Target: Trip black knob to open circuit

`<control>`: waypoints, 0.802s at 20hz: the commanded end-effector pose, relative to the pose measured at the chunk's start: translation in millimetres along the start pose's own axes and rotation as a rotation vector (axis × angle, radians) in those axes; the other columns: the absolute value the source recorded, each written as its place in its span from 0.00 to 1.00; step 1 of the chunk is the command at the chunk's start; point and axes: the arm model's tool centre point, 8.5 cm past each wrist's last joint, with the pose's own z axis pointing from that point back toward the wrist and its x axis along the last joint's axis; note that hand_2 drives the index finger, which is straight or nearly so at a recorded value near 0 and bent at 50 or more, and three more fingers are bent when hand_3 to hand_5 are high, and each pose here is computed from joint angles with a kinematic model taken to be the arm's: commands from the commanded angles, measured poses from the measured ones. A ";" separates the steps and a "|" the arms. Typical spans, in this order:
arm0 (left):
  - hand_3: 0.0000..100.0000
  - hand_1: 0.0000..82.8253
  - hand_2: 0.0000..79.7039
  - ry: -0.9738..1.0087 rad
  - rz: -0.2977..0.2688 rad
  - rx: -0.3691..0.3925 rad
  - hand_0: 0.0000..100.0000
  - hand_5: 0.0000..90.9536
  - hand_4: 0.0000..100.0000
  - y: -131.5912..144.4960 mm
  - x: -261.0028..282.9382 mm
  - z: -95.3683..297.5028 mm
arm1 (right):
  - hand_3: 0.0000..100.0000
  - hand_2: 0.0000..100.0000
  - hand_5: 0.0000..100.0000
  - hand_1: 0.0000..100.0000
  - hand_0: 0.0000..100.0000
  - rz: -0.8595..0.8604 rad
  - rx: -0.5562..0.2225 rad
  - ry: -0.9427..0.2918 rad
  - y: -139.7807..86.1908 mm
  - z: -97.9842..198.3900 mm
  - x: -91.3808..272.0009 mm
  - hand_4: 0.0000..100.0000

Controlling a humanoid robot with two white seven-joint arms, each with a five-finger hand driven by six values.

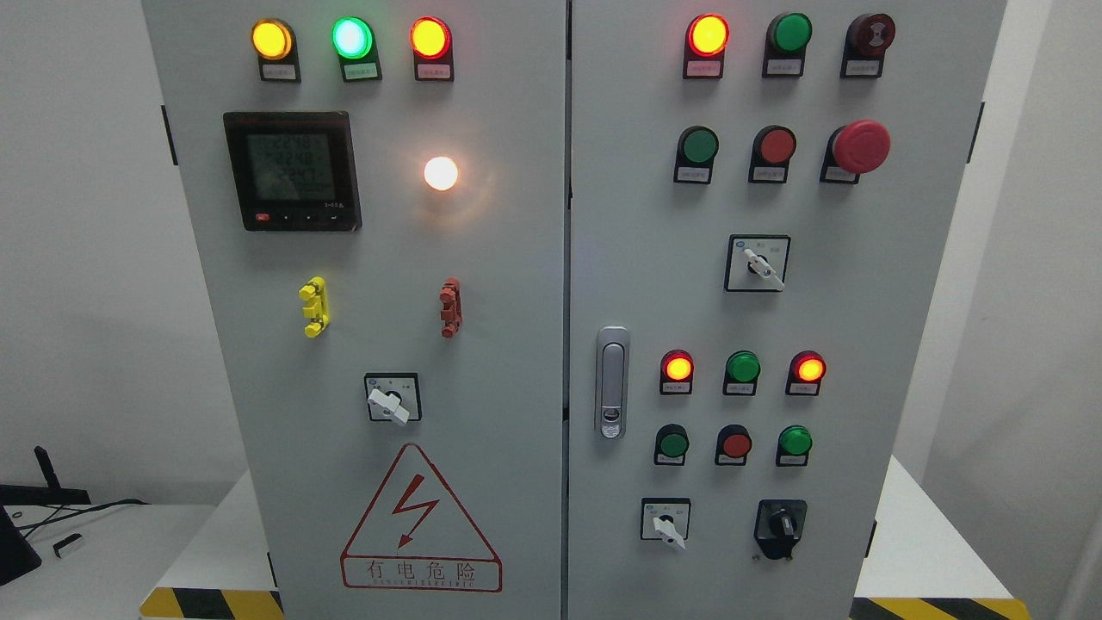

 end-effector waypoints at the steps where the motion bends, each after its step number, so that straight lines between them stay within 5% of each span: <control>1: 0.00 0.47 0.00 0.000 -0.030 -0.006 0.12 0.00 0.00 -1.1 -0.1 0.1 | 0.60 0.36 0.65 0.49 0.25 0.033 -0.139 -0.340 -49.0 -37.8 102.7 0.60; 8: 0.00 0.47 0.00 -0.001 -0.030 -0.005 0.12 0.00 0.00 -0.1 0.0 0.0 | 0.63 0.35 0.90 0.60 0.20 0.037 -0.138 -0.500 -46.3 -49.8 155.0 0.71; 16: 0.00 0.47 0.00 -0.002 -0.030 -0.005 0.12 0.00 0.00 -0.1 0.5 -0.1 | 0.64 0.28 0.91 0.68 0.14 0.084 -0.160 -0.646 -29.6 -83.1 204.7 0.74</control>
